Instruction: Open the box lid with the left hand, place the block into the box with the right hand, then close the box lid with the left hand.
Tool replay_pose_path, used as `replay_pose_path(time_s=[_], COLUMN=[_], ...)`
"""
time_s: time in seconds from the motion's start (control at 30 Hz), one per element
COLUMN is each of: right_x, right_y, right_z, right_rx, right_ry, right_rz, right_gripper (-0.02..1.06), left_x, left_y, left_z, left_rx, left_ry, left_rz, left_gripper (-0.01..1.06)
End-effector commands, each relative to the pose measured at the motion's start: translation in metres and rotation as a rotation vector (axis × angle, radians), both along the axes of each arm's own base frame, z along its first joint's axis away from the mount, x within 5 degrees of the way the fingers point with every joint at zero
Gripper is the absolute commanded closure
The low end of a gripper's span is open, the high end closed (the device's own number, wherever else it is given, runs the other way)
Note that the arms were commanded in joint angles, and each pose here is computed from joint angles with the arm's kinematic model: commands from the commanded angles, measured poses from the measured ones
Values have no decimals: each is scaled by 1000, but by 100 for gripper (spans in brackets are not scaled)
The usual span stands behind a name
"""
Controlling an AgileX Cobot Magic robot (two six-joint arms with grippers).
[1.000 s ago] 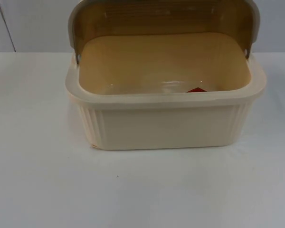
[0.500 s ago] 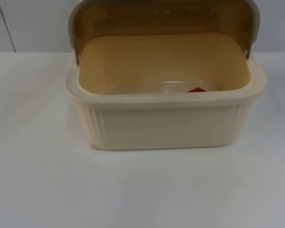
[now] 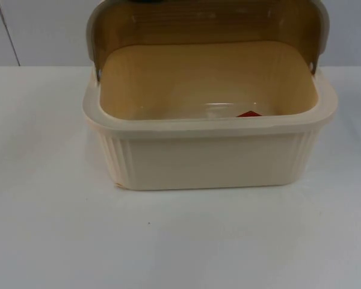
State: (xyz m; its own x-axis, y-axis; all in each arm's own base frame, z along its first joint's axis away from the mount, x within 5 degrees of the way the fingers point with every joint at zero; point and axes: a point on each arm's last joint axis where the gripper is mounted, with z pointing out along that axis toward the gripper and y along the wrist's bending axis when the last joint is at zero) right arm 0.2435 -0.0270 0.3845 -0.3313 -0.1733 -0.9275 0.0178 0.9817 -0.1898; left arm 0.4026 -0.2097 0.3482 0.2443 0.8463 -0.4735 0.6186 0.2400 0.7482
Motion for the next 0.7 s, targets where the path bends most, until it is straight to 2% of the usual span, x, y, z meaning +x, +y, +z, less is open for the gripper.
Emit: replay_pose_path(time_s=[0.0, 0.07, 0.13, 0.2, 0.5, 0.57, 0.6, 0.67], right_x=[-2, -2, -1, -2, -2, -2, -2, -2], right_y=[-1, -1, -1, -1, -1, -1, -1, -1], right_z=[2, 2, 2, 2, 2, 2, 2, 2], right_rx=[-4, -3, 0, 0, 0, 0, 0, 0], right_ry=[-15, -15, -16, -14, -12, -12, -12, -12], right_rz=[-8, -8, -8, -7, -7, -7, -7, -7], right_gripper=[11, 11, 11, 11, 11, 11, 11, 11], left_x=[-1, 1, 5, 11, 23, 25, 26, 26], left_y=[-2, -2, -2, 0, -4, -3, -3, -2], left_z=[7, 9, 13, 14, -2, -1, -1, -1], left_rx=[-42, -67, -139, -180, -254, -262, -263, -267], left_ry=[45, 69, 100, 114, 164, 149, 145, 147], left_rz=[-44, -63, -92, -94, -80, -68, -65, -61], left_gripper=[1, 1, 1, 1, 3, 11, 20, 53])
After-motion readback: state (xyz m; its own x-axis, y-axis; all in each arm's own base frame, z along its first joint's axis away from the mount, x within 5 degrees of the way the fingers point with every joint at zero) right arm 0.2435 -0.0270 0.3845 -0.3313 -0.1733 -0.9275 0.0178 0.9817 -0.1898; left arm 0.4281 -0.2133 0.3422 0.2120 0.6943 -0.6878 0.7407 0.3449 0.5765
